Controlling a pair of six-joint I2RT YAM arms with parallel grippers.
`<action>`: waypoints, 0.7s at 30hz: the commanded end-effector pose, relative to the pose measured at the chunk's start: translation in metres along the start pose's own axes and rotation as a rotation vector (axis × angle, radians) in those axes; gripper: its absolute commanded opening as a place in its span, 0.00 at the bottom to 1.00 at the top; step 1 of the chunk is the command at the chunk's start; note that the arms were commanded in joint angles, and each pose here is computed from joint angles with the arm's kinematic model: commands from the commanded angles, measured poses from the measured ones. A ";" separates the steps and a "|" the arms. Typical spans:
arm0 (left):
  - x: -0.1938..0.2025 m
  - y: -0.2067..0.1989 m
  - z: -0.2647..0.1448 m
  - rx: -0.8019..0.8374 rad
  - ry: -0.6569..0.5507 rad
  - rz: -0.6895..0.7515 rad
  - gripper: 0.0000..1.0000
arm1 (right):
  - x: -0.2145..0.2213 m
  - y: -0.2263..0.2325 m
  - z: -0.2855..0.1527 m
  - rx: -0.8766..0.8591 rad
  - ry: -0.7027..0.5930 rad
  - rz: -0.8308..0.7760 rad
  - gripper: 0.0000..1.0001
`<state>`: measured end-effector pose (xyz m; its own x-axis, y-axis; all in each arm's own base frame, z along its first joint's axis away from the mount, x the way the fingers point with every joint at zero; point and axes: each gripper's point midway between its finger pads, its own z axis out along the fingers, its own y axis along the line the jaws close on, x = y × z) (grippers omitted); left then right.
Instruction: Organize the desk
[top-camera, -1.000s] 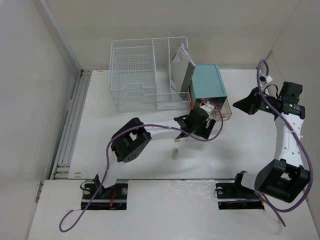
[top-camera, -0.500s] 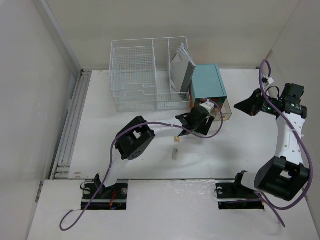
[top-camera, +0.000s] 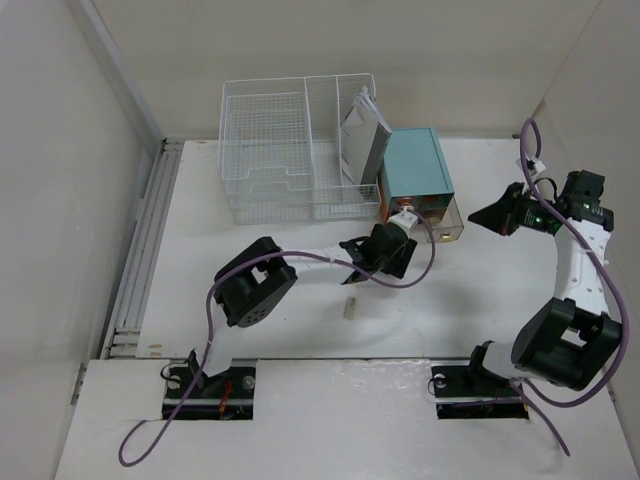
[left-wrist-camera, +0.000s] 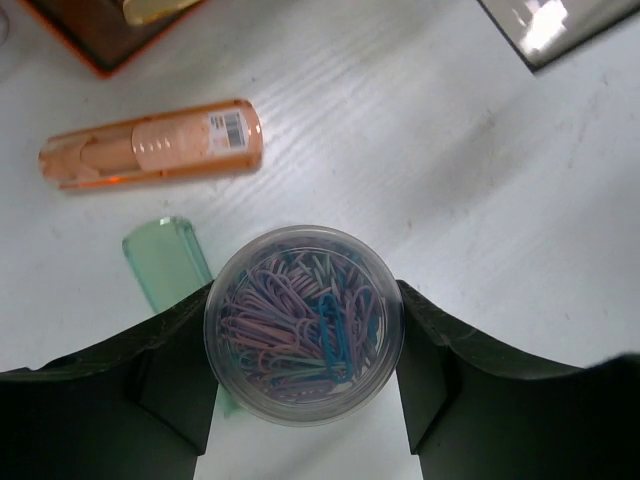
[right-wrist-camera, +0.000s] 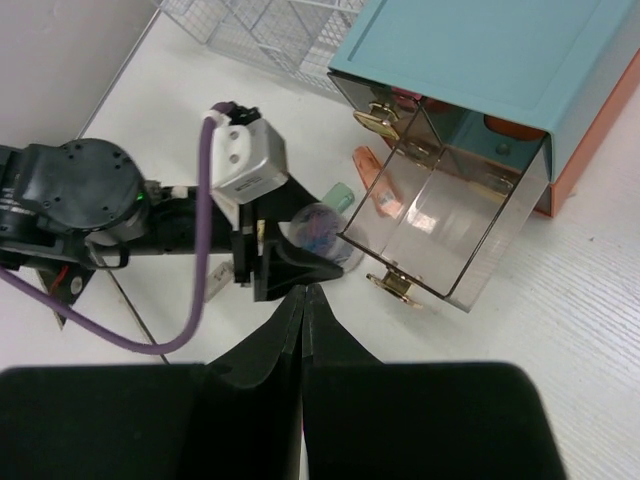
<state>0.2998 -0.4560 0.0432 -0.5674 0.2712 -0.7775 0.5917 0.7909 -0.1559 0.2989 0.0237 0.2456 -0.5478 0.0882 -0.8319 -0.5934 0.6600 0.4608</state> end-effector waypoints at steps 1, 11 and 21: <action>-0.056 -0.023 -0.049 0.048 -0.146 -0.049 0.14 | -0.015 0.006 -0.004 -0.012 -0.025 -0.075 0.02; -0.144 -0.033 -0.116 0.076 -0.320 -0.037 0.12 | -0.012 -0.015 -0.017 0.118 -0.012 -0.063 0.06; -0.223 -0.045 -0.098 0.155 -0.409 -0.027 0.12 | -0.019 -0.021 -0.037 0.242 -0.051 -0.096 0.06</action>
<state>0.3322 -0.4881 0.2747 -0.3526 -0.0133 -0.9357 0.6456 0.7203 -0.2535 0.2971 -0.0101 0.2478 -0.5313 0.0821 -0.8432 -0.4814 0.7897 0.3802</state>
